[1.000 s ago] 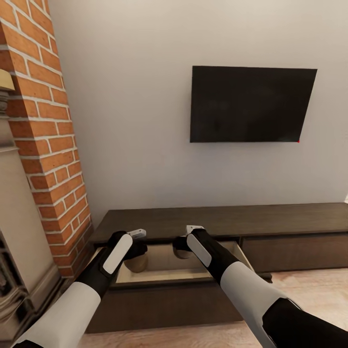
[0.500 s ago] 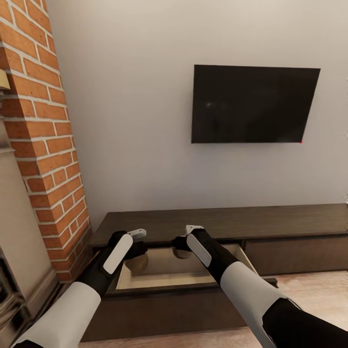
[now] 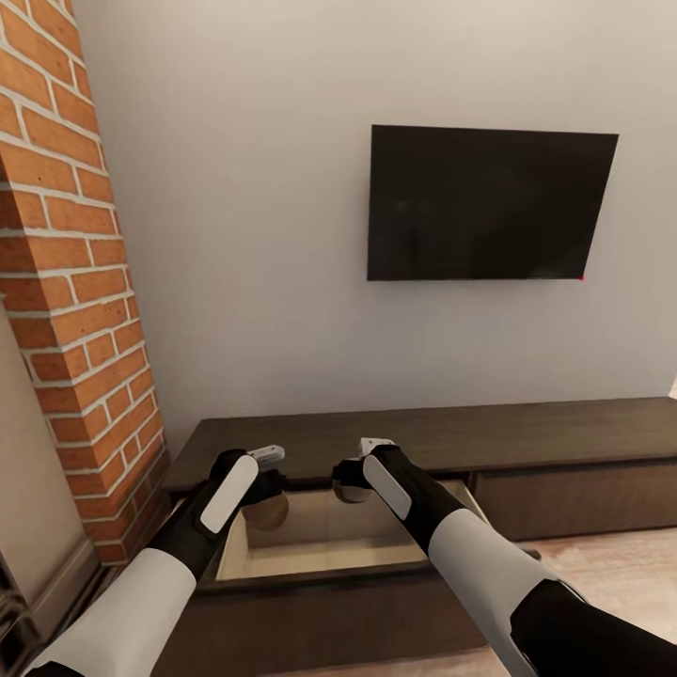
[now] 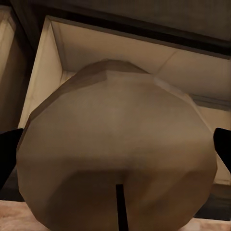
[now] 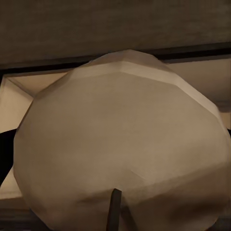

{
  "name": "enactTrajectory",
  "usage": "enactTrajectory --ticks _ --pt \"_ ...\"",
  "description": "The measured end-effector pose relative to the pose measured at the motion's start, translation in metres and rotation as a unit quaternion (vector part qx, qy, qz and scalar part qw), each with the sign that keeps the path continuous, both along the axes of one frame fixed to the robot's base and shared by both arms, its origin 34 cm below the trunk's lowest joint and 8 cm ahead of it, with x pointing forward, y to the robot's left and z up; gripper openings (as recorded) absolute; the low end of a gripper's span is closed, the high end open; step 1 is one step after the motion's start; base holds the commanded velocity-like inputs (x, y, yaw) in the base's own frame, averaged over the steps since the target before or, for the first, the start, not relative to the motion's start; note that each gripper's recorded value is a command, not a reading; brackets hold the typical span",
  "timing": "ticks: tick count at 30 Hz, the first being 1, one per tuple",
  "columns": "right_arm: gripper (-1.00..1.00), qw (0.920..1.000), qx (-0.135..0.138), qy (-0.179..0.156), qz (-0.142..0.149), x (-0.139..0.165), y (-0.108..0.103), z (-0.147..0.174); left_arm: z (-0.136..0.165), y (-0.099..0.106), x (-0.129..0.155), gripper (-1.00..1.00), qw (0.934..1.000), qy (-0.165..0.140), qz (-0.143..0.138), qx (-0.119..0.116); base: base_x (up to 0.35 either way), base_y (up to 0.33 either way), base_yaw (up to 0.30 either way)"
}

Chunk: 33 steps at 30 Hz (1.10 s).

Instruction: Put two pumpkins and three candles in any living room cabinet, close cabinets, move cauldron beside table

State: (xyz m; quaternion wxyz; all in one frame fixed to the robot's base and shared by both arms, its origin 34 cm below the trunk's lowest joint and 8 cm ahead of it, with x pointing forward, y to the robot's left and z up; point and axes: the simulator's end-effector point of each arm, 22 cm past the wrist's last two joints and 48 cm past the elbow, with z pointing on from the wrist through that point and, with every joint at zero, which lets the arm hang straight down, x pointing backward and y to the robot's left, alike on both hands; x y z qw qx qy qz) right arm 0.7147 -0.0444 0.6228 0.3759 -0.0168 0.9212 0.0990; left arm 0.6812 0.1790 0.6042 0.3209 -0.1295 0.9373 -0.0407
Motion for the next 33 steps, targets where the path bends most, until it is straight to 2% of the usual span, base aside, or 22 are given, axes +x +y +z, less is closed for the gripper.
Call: enactTrajectory --ticks 7,22,28,33 --pt "-1.00 1.0000 0.000 0.000 0.000 0.000 0.000 0.000 0.002 -0.002 0.001 -1.00 1.0000 -0.003 -0.001 -0.001 0.014 0.003 0.000" --pt "-1.00 1.0000 0.001 0.007 0.001 -0.011 0.000 -0.037 -0.034 -0.002 -0.009 -1.00 1.0000 0.001 -0.002 0.000 0.000 0.000 0.000" --pt "-1.00 0.9992 -0.016 0.035 -0.007 -0.022 -0.012 -0.074 -0.048 -0.008 -0.012 -1.00 0.9999 -0.007 -0.009 0.011 0.000 0.000 0.000" --pt "-1.00 0.9989 -0.020 0.042 -0.010 -0.027 -0.016 -0.092 -0.058 -0.010 -0.013 -1.00 0.9998 -0.012 -0.008 0.013 0.000 0.000 0.000"
